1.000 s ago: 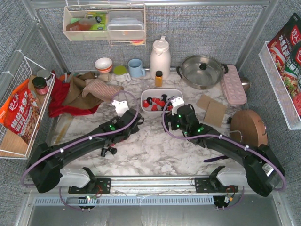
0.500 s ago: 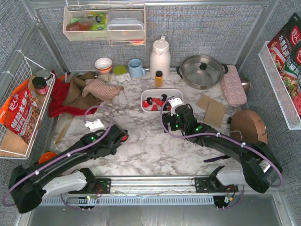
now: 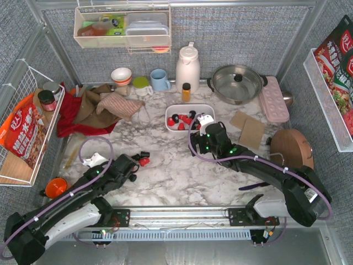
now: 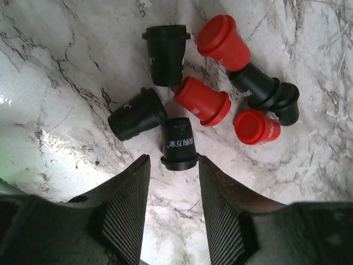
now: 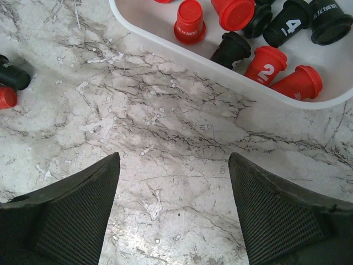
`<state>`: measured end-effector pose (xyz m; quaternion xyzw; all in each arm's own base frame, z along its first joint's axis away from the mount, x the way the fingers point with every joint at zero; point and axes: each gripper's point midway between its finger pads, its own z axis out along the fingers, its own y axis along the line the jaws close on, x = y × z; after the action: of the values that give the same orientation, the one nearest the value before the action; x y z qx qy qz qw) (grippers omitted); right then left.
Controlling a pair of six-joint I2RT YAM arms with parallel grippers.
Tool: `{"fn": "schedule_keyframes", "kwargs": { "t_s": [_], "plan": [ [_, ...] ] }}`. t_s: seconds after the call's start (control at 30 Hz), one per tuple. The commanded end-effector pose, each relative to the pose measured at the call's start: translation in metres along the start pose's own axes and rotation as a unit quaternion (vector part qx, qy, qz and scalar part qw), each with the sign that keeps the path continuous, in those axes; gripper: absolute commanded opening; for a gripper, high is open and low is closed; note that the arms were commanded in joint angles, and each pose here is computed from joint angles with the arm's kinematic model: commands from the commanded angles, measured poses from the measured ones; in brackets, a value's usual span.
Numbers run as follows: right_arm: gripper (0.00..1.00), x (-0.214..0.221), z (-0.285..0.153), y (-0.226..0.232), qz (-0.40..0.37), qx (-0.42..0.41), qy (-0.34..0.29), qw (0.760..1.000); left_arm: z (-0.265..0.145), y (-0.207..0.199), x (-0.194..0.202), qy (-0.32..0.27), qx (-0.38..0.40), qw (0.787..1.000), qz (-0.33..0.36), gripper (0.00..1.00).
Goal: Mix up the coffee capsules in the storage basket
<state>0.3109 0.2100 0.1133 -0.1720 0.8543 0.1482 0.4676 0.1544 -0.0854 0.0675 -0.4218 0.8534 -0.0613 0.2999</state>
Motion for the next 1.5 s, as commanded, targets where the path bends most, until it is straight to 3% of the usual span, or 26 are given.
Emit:
{"fn": "schedule_keyframes", "kwargs": {
  "t_s": [0.0,0.23,0.63,1.2,1.47],
  "plan": [
    [0.84,-0.009,0.0,0.004,0.007,-0.008,-0.013,1.0,0.005,-0.015,-0.003,-0.005,0.0,1.0,-0.025,0.51],
    [0.84,-0.01,-0.001,0.005,0.006,-0.009,-0.015,1.0,0.021,-0.033,-0.003,0.009,-0.007,1.0,-0.006,0.53],
    [0.84,-0.009,0.0,0.006,0.006,-0.011,-0.012,1.0,0.031,-0.009,0.008,0.042,-0.104,0.994,0.018,0.49],
    [0.84,-0.009,-0.002,0.005,0.004,-0.007,-0.012,1.0,0.054,-0.002,0.023,0.054,-0.109,0.992,0.011,0.48],
    [0.84,-0.009,-0.002,0.004,0.003,-0.006,-0.013,1.0,0.058,-0.005,0.027,0.066,-0.102,0.992,0.043,0.39]
  ]
}}
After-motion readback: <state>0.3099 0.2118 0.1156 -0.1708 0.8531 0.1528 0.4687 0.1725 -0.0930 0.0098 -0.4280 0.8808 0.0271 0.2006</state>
